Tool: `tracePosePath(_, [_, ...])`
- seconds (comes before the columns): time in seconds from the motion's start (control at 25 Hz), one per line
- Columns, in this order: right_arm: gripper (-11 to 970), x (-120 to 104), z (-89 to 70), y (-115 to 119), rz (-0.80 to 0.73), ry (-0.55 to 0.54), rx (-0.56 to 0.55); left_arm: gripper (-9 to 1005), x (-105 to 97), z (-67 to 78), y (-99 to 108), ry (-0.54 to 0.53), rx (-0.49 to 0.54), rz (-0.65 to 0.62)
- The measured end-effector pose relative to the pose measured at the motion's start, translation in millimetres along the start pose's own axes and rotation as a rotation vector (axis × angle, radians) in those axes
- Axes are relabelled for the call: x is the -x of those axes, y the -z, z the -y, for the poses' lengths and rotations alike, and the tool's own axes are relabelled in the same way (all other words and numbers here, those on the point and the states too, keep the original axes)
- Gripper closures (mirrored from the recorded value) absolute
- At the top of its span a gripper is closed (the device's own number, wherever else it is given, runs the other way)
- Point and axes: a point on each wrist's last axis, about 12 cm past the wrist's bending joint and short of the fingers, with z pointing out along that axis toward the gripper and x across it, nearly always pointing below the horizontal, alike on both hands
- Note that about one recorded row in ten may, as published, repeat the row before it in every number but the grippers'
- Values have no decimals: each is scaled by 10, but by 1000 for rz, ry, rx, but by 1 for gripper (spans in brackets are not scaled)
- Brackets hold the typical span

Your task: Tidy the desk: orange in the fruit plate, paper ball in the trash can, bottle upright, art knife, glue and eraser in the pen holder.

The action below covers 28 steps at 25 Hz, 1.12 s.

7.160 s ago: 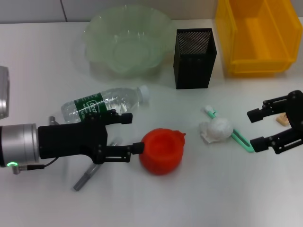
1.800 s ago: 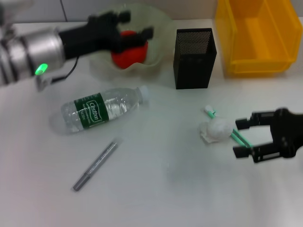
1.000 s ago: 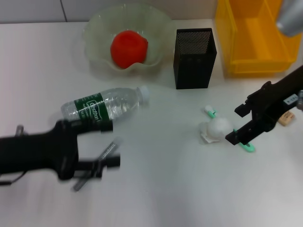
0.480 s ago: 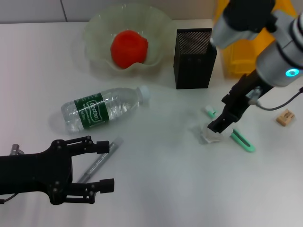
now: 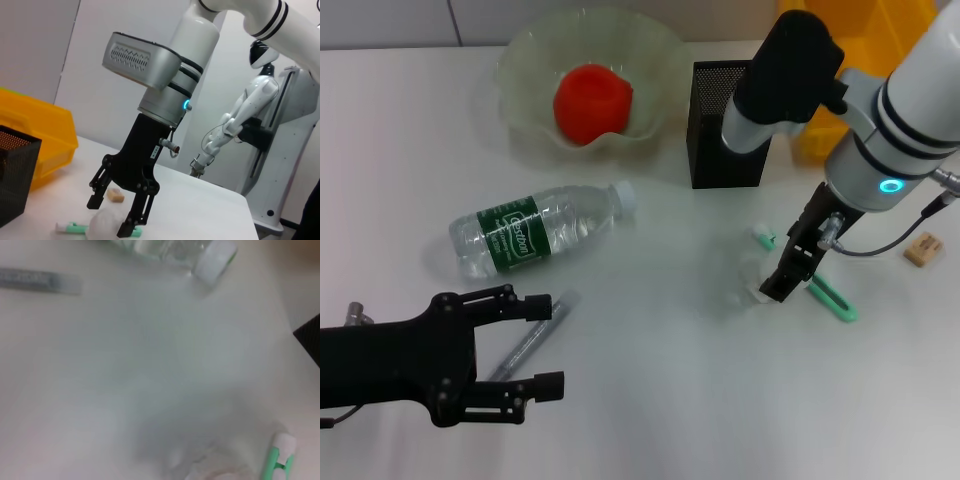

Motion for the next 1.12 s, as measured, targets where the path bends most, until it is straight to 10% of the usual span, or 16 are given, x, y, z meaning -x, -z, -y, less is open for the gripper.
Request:
tracePosePath(0.76, [330, -59, 1, -83, -35, -17, 11, 136, -28, -13, -22, 6, 12, -17])
tracePosePath(1.12, [443, -103, 161, 346, 79, -77, 0, 136, -24, -17, -13, 11, 14, -19])
